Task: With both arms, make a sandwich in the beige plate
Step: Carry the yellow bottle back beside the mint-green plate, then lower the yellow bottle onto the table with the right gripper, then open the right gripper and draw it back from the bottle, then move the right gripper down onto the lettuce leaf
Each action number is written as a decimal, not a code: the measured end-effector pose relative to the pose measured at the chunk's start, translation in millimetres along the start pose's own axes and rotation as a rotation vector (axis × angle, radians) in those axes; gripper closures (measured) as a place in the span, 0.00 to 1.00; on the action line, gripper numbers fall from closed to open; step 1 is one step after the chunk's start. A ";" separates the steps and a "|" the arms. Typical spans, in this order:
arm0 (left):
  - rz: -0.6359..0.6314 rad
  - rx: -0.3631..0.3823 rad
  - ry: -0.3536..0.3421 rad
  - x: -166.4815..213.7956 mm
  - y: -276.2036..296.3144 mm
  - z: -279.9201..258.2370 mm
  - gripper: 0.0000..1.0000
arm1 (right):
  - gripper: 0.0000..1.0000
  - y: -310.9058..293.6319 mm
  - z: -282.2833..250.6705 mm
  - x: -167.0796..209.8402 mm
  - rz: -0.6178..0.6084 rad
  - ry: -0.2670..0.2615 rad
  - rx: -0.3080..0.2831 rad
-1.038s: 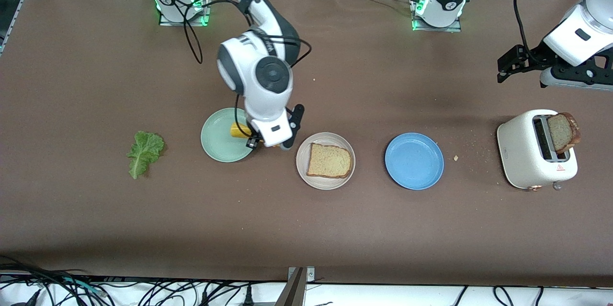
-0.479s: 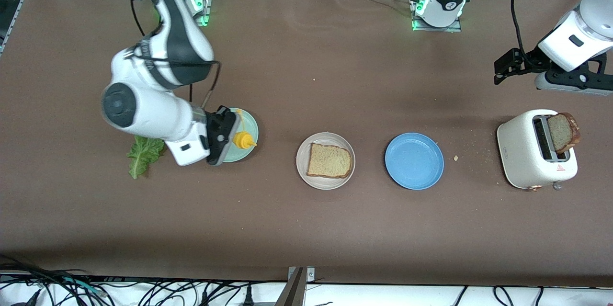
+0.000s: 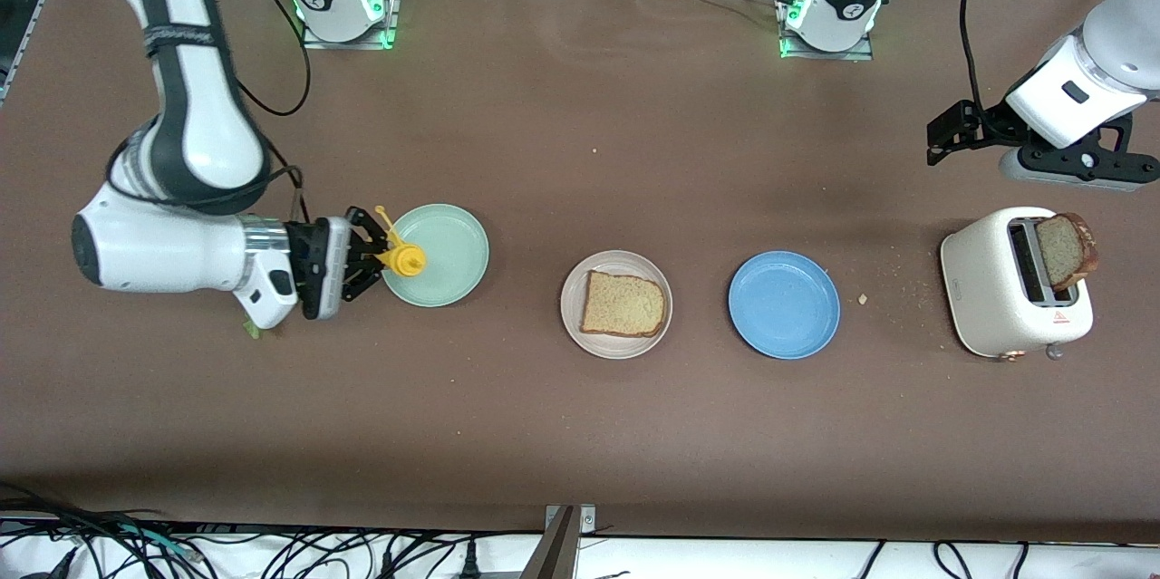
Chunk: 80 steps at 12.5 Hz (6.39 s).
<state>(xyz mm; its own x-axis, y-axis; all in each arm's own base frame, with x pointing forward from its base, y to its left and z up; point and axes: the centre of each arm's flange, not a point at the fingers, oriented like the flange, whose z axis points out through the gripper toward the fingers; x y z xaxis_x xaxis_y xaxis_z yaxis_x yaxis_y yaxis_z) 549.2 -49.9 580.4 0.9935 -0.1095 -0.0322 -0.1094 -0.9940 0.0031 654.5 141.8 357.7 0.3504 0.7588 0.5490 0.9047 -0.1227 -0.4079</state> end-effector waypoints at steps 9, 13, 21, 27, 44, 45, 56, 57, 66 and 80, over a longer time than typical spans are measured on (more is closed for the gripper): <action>-0.015 0.007 0.000 0.1 8.2 0.0 0.00 | 0.96 34.1 -13.0 -161.2 -0.411 0.318 0.101; -0.017 0.007 0.000 0.1 7.9 0.0 0.00 | 0.96 55.6 36.7 -203.1 -0.504 0.423 0.101; -0.017 0.007 0.000 0.1 7.7 0.0 0.00 | 0.96 62.8 46.4 -230.9 -0.548 0.445 0.084; -0.017 0.007 0.000 0.1 7.7 0.0 0.00 | 0.96 68.0 60.5 -257.6 -0.530 0.459 0.089; -0.017 0.007 0.000 0.1 7.6 0.0 0.00 | 0.00 60.6 -7.7 -256.3 -0.261 0.207 0.137; -0.017 0.007 0.000 0.1 7.5 0.0 0.00 | 0.00 56.1 -26.8 -252.0 -0.224 0.166 0.120; -0.017 0.007 0.000 0.1 7.5 0.0 0.00 | 0.00 13.9 -145.6 -210.4 0.604 -0.232 -0.162; -0.017 0.007 0.000 0.1 7.5 0.0 0.00 | 0.00 12.4 -148.0 -204.5 0.715 -0.248 -0.200; -0.017 0.007 0.000 0.1 7.4 0.0 0.00 | 0.00 32.6 -97.4 -147.5 1.324 -0.202 -0.665; -0.017 0.007 0.000 0.1 7.4 0.0 0.00 | 0.00 56.8 19.7 -239.0 1.427 -0.147 -0.780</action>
<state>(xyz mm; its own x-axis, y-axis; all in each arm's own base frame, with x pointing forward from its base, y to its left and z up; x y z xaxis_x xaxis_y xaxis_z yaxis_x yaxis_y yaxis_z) 548.5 -57.3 580.4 0.9952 -0.0922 -0.0322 -0.0923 -0.9957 -0.0044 617.4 -34.0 188.9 0.9793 -0.2016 -0.0175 -0.2020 -0.9791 -0.0229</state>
